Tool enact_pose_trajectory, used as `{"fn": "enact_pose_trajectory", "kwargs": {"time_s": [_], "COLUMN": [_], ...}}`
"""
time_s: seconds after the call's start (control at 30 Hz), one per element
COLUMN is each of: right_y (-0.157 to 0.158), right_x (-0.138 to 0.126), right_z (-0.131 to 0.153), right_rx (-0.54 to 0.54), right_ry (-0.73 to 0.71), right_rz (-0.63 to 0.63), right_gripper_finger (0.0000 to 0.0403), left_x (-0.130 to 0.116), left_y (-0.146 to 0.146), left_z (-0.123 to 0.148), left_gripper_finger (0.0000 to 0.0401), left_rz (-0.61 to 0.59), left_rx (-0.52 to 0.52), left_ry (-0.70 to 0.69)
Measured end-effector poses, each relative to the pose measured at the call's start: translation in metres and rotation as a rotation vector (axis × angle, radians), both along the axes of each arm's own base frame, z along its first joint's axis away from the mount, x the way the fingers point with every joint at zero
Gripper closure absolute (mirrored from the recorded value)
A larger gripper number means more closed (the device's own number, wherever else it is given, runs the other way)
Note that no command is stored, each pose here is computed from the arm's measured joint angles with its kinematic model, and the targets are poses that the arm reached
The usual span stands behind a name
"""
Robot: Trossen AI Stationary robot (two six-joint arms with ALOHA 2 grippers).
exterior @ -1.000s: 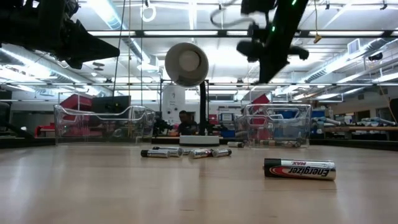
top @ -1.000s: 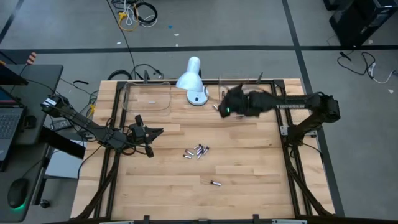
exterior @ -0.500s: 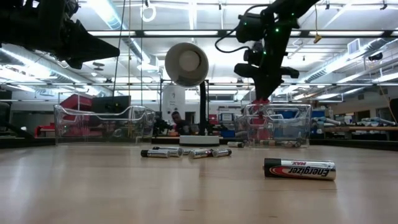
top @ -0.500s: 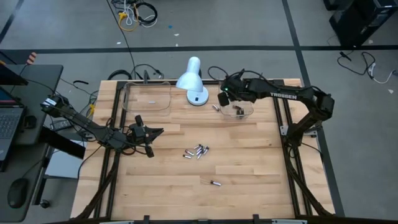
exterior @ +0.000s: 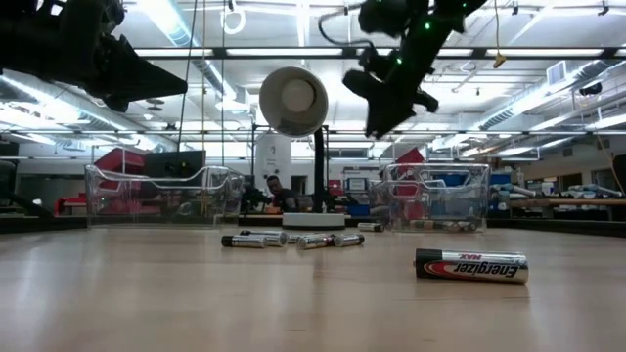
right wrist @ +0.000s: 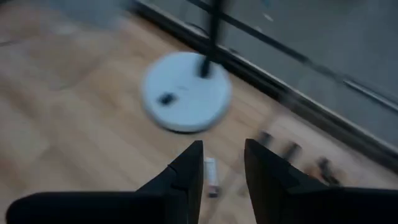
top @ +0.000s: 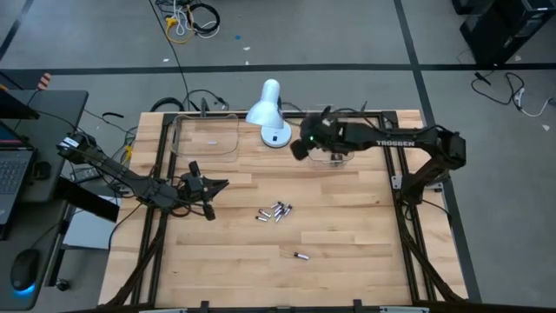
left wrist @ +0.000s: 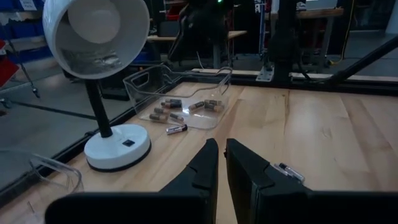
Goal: Sort batteries
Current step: Put the black battery in the transparent bin
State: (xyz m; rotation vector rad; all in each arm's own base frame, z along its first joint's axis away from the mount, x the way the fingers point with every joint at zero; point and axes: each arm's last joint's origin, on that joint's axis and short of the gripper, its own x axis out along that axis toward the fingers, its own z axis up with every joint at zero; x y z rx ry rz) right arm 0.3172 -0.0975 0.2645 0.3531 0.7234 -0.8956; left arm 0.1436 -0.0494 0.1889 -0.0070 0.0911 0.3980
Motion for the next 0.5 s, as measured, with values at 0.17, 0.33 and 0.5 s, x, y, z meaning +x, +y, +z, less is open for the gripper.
{"fn": "enact_pose_trajectory", "kwargs": {"time_s": [0.17, 0.33, 0.5], "right_y": [0.045, 0.098, 0.137], "right_x": [0.014, 0.019, 0.014], "right_z": [0.003, -0.002, -0.016], "right_rx": [-0.074, -0.094, -0.139], "right_ry": [0.047, 0.1, 0.133], "right_rz": [0.278, 0.611, 0.806], "right_gripper_finger": [0.03, 0.0303, 0.0301], "left_x": [0.0, 0.0, 0.001], "left_y": [0.0, -0.003, -0.006], "left_z": [-0.003, -0.008, -0.012], "left_gripper_finger": [0.0369, 0.0369, 0.0369], "left_rz": [-0.01, -0.117, -0.237], "left_rx": [-0.013, -0.019, -0.019], "left_ry": [0.024, 0.072, 0.123]}}
